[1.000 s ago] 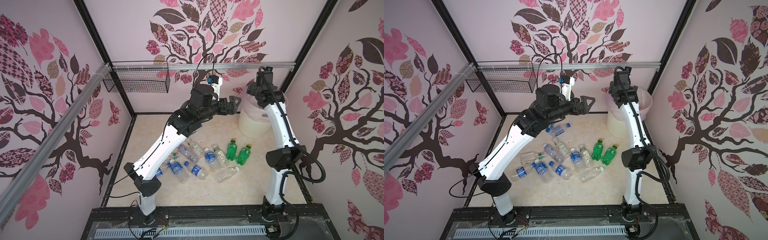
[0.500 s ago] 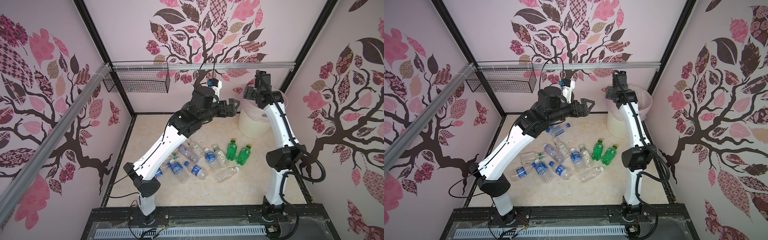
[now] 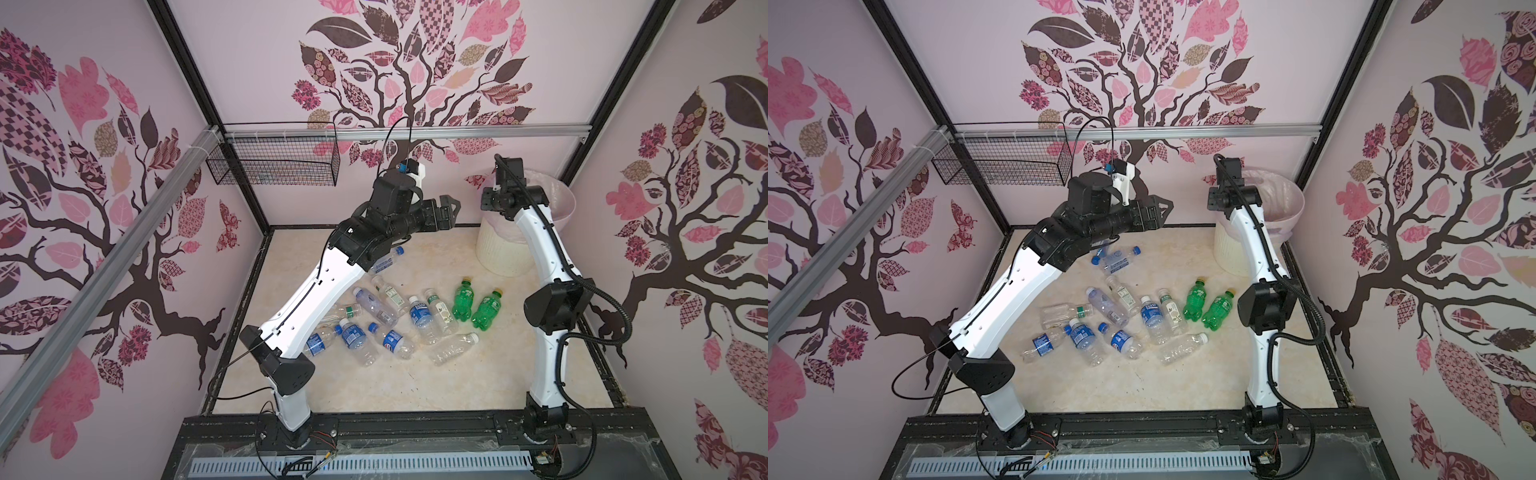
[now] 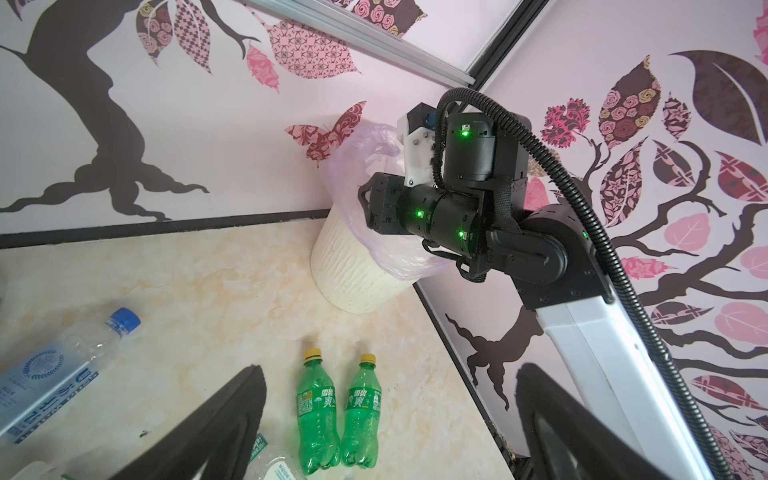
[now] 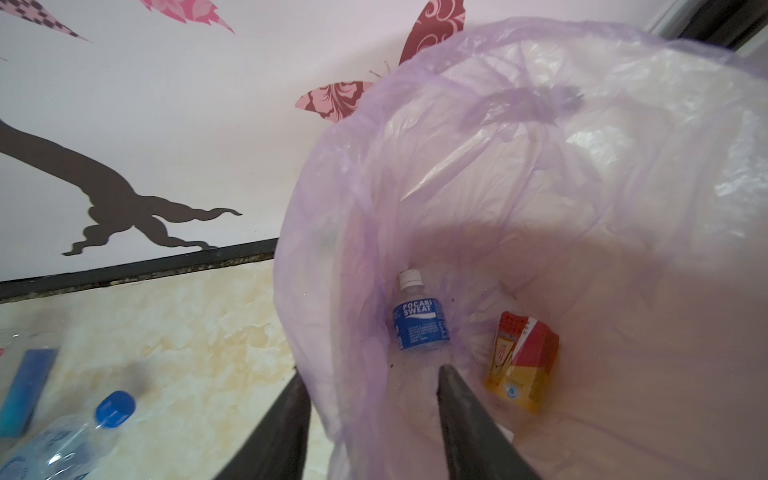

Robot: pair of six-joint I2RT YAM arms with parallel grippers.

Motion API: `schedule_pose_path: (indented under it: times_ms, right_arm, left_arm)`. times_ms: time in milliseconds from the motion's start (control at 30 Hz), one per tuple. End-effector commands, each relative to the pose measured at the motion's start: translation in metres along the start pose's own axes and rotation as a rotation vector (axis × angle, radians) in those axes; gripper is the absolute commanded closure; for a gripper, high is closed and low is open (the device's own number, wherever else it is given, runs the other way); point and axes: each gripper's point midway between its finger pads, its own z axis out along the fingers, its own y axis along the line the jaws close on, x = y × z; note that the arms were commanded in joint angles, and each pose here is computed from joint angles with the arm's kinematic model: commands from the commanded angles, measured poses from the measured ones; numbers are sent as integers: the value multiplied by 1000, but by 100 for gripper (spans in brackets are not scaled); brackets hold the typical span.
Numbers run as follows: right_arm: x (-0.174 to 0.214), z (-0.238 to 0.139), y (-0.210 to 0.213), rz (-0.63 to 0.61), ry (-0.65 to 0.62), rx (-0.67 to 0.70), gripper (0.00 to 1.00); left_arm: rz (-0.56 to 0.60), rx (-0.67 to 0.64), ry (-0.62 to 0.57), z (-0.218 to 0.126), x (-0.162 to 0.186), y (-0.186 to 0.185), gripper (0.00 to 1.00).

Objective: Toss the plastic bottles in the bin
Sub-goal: 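Open the right gripper above the bin to drop the bottle, then withdraw the right gripper from the bin while the left gripper moves back toward the bottles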

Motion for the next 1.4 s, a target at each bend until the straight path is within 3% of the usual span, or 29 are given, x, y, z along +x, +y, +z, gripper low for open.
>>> schedule_pose_path:
  times_ms: [0, 133, 367, 633, 800, 1167, 1333, 1367]
  right_arm:
    - [14, 15, 10, -8, 49, -38, 60]
    - [17, 19, 13, -4, 60, -50, 82]
    - [19, 17, 15, -14, 65, -66, 98]
    - [9, 3, 33, 30, 44, -156, 100]
    - [2, -17, 72, 14, 15, -245, 100]
    - [32, -41, 150, -50, 69, -400, 100]
    - [44, -39, 154, -55, 103, -393, 100]
    - [44, -39, 152, -56, 102, -388, 96]
  left_arm:
    - [-3, 2, -13, -12, -5, 0, 3]
    - [-13, -1, -9, -11, -5, 4, 3]
    - [-34, 2, -11, -7, -8, 7, 3]
    - [-32, -6, -12, -12, -9, 9, 3]
    - [-31, -8, -17, -15, -10, 8, 3]
    - [-56, -79, -43, -30, -15, 20, 3]
    - [-72, -119, -57, -37, -13, 31, 3]
    - [-73, -125, -60, -37, -13, 33, 3]
